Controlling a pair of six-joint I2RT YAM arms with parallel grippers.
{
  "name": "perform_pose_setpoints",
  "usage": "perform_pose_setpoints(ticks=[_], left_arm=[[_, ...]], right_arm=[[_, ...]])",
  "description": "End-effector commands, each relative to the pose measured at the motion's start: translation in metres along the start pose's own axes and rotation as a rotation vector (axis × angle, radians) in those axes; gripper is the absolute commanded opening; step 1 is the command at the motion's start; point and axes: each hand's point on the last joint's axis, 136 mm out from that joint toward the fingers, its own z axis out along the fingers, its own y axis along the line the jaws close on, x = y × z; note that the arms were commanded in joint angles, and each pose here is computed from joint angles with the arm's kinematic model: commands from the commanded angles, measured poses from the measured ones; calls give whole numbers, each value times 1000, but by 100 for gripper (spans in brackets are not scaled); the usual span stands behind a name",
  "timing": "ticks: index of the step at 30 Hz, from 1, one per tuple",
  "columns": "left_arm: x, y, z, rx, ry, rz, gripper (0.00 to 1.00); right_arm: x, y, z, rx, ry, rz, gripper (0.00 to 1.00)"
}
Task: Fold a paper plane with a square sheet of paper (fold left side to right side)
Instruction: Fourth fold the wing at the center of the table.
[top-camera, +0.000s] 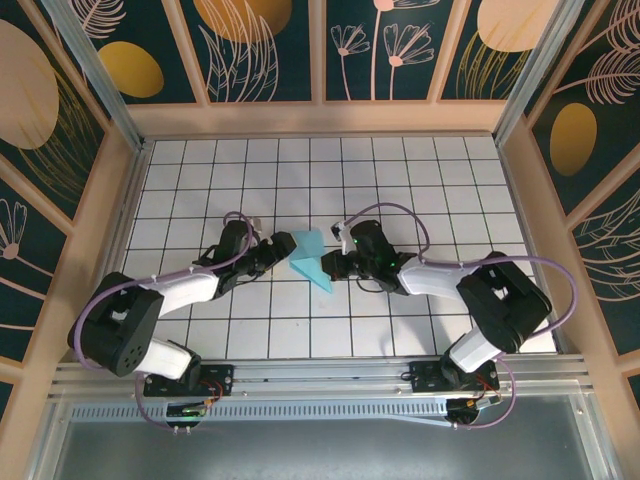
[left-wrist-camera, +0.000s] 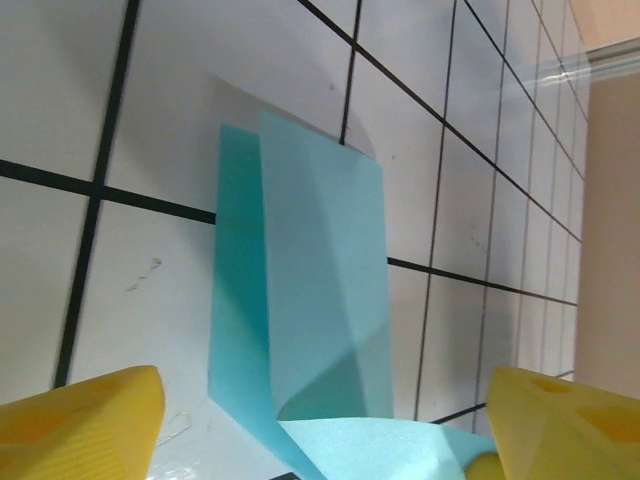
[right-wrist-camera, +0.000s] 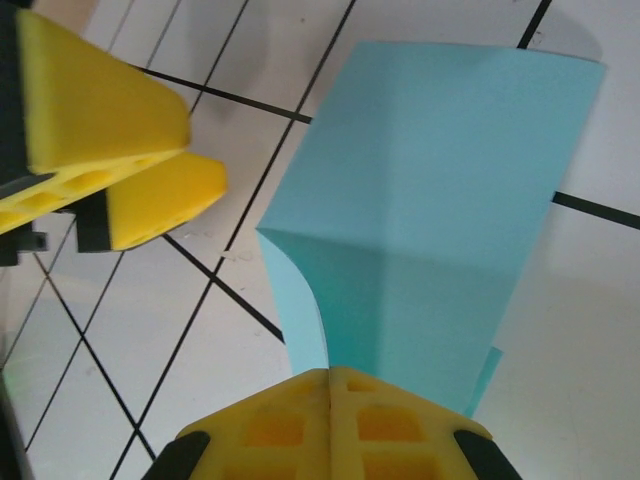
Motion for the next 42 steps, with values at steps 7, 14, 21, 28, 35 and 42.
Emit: perform_pose_setpoints(ticks=[7,14,21,28,35,42], left_arm=[[-3,-20,17,83,54,-20,69],[1,-14,34,74,98,-27,63],[-4,-10,47,51,98,1,44],[-9,-7,48,24,75,38,20],[-9,-6,46,20,65,48,4],[-9,-8,37,22,51,5,0]], right_arm=[[-7,6,-10,-53,-49,12,0],[-6,7,-12,-63,-56,22,0],[-4,3,-15,-58,-56,36,0],[3,-6,-16,-41,-33,56,0],[0,-14,-19,-10,-41,73,5],[-14,-30,-36,153,-51,67,42]])
